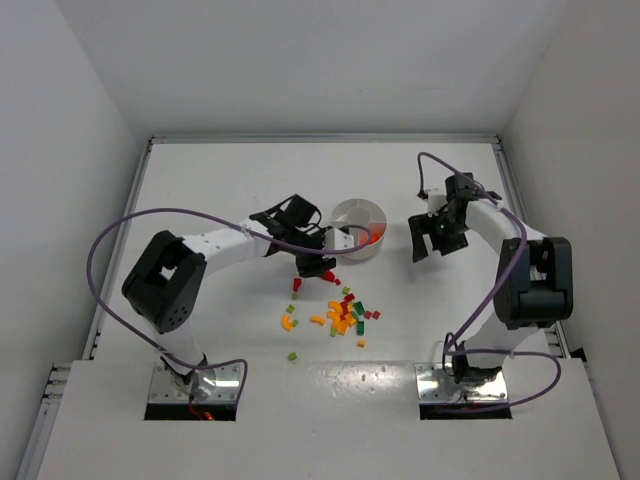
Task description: Sort the legos into containers by color
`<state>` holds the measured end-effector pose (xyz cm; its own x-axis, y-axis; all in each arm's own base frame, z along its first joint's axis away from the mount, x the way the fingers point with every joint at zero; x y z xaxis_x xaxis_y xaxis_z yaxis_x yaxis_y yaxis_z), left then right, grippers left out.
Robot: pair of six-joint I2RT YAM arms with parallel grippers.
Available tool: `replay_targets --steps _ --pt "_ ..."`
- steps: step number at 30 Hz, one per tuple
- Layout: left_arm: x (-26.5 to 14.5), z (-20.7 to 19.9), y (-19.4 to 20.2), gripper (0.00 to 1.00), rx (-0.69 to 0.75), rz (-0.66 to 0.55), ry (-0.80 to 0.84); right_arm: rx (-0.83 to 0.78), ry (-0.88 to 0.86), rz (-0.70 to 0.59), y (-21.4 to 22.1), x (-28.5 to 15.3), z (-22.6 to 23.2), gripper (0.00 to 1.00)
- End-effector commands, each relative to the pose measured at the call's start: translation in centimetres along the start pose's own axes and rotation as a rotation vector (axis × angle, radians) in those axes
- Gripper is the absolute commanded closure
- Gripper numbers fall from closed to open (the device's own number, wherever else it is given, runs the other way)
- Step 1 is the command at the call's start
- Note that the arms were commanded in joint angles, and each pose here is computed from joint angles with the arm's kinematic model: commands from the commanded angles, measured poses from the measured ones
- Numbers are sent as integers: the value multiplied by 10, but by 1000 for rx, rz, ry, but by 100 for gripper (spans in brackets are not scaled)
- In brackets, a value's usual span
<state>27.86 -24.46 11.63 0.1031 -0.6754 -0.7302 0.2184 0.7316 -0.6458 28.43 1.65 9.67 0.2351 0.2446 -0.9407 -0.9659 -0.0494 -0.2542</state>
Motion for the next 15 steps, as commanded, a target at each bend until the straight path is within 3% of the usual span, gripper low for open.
replay_targets --steps 1,8,15 --pt "6 3 -7 42 80 -70 16 -5 42 -104 -21 -23 0 17" --pt "18 2 -1 48 110 -77 55 -1 59 -127 -26 -39 -4 17" --pt "28 7 5 60 147 -51 99 21 78 -153 -31 -48 -11 17"
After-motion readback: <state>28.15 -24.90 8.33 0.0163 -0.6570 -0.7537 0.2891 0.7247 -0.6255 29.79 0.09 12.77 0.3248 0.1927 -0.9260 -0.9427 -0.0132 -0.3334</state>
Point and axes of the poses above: each gripper's point midway between its finger pads, its own x axis out along the fingers, its own z axis along the line the jaws close on, y = z × x, the point moved 7 cm from there along -x, back along the fingers, and after that the axes turned 11 degrees about x, right-handed, at the moved point
